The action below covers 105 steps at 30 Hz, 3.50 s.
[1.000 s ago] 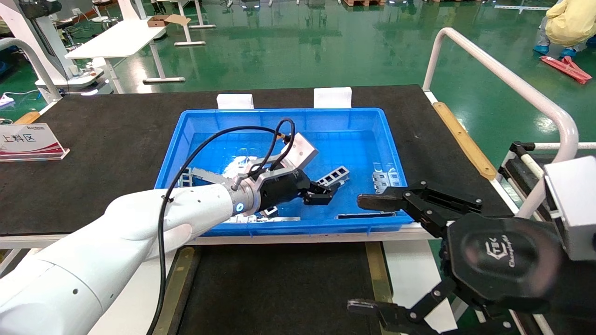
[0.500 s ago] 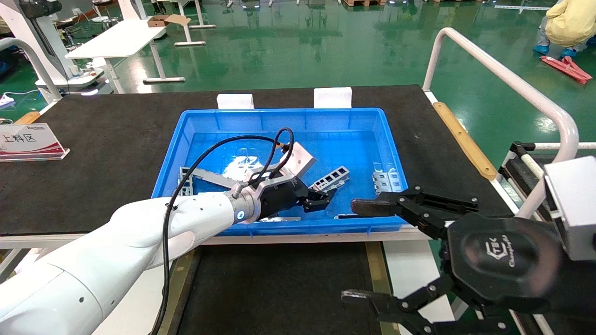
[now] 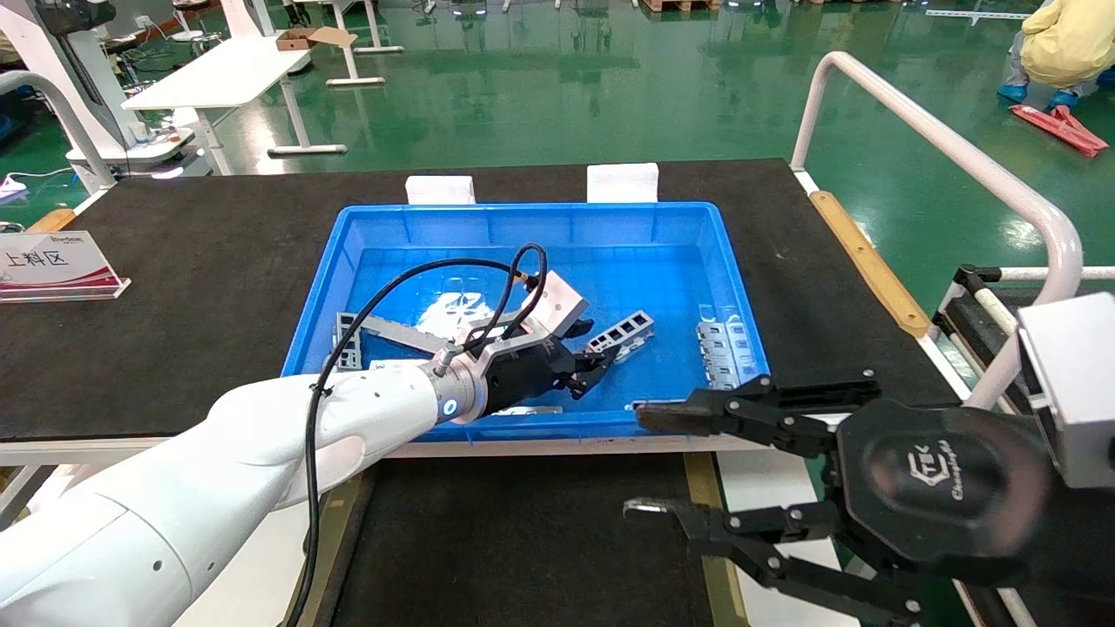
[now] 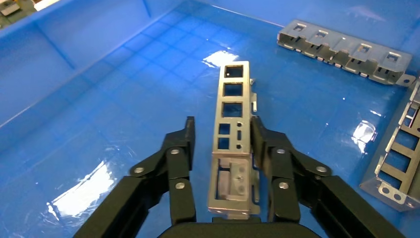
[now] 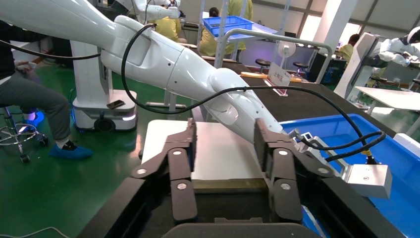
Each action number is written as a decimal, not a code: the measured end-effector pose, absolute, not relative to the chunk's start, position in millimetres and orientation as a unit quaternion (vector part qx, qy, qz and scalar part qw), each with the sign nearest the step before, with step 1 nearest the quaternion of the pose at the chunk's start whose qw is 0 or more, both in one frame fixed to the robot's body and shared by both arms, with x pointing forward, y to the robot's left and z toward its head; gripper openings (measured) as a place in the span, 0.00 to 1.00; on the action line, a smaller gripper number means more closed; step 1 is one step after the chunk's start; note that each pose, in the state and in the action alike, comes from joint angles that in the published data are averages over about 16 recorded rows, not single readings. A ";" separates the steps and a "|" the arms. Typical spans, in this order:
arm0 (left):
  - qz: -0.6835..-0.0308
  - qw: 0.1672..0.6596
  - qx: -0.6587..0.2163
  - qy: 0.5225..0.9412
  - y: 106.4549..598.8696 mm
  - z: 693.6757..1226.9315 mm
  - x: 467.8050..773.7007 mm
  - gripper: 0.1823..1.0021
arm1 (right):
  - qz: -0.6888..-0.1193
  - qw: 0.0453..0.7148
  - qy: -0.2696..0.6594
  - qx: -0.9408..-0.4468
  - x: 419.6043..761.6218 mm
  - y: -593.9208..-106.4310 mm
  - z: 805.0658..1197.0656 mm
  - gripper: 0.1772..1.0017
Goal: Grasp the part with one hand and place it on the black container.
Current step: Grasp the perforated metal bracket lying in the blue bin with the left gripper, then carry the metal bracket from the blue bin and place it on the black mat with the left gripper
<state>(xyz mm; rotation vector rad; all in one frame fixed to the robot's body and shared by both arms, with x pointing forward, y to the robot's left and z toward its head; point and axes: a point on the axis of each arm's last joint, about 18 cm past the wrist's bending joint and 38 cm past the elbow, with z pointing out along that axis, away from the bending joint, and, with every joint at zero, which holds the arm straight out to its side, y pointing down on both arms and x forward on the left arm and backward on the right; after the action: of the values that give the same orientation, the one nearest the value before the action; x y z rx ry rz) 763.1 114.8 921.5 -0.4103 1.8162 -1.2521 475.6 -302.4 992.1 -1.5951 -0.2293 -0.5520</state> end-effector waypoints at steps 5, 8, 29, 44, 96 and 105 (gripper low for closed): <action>-0.506 0.432 -0.169 0.727 115.4 920.4 763.4 0.35 | -0.244 0.659 -0.101 -0.705 475.6 -302.4 992.1 0.36; -0.510 0.430 -0.171 0.725 115.1 921.6 763.2 0.28 | -0.244 0.659 -0.101 -0.705 475.6 -302.4 992.1 0.29; -0.595 0.396 -0.093 0.693 116.2 979.3 736.9 0.17 | -0.244 0.659 -0.101 -0.705 475.6 -302.4 992.1 0.02; -0.634 0.303 0.028 0.711 155.5 949.6 666.5 0.17 | -0.244 0.659 -0.101 -0.705 475.6 -302.4 992.1 0.02; -0.622 0.199 -0.535 0.536 115.5 692.5 655.7 0.17 | -0.244 0.659 -0.101 -0.705 475.6 -302.4 992.1 0.02; -0.620 0.196 -0.571 0.501 105.2 692.9 664.8 0.17 | -0.244 0.659 -0.101 -0.705 475.6 -302.4 992.1 0.02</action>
<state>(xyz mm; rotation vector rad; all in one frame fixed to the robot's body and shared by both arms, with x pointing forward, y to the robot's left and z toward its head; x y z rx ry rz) 664.8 105.2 692.9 -1.5998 1.4039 -1.7378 475.6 -302.4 992.1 -1.5951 -0.2293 -0.5520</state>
